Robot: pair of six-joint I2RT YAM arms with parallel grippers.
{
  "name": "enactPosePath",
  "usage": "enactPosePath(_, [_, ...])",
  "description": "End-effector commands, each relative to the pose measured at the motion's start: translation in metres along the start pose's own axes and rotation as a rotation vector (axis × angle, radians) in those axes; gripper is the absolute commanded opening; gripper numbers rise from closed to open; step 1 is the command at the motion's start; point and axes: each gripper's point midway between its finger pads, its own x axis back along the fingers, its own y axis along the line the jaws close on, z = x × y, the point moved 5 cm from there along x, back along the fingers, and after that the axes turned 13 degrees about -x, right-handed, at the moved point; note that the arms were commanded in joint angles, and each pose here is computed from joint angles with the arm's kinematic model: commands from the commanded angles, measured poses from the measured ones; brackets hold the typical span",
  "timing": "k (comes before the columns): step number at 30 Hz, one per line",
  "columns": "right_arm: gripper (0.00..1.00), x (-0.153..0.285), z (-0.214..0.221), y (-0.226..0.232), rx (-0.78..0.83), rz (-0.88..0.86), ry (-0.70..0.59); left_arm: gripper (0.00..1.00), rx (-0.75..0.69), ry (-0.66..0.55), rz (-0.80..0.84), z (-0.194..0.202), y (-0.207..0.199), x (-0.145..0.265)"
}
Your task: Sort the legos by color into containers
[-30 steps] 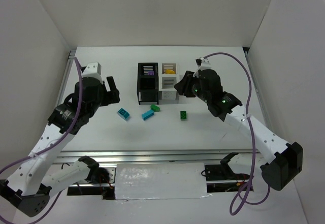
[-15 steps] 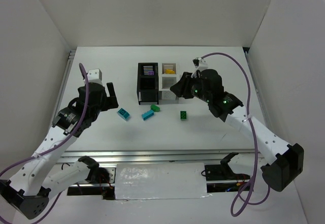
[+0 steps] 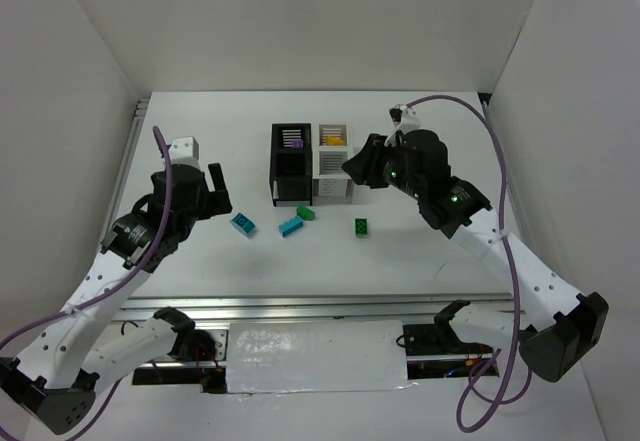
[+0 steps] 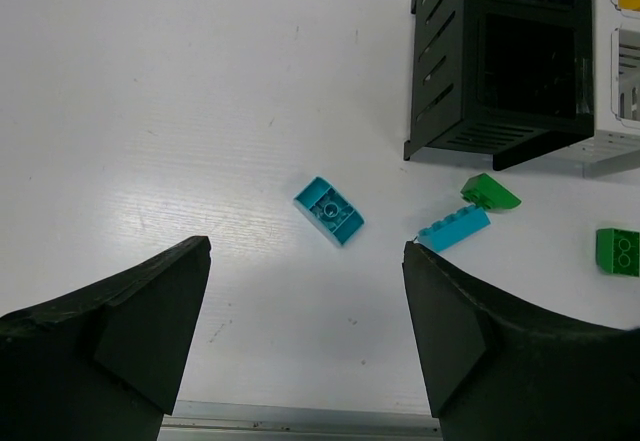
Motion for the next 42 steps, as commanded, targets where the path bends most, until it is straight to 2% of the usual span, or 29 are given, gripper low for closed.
enactPosePath(1, [0.0,0.004,-0.026,0.004,0.031,0.072,-0.074,0.91,0.012,-0.037,-0.038,-0.008,0.006,0.002])
enactPosePath(4, [0.0,-0.002,-0.03,0.002,0.037,0.11,-0.075,0.97,0.022,-0.038,-0.058,-0.009,0.01,0.002])
enactPosePath(9, [0.0,-0.011,-0.036,0.007,0.05,0.111,-0.066,0.99,0.039,-0.032,-0.05,-0.009,0.013,-0.001])
enactPosePath(19, [0.0,-0.033,-0.031,0.007,0.055,0.075,-0.038,1.0,0.026,0.01,-0.052,-0.005,0.016,-0.013])
enactPosePath(30, [0.01,-0.079,-0.032,-0.022,0.064,0.276,-0.038,1.0,0.039,0.02,-0.008,-0.003,0.018,-0.02])
enactPosePath(42, [0.04,-0.125,-0.019,-0.037,0.092,0.356,0.012,1.0,0.033,0.026,-0.007,-0.001,0.019,-0.021])
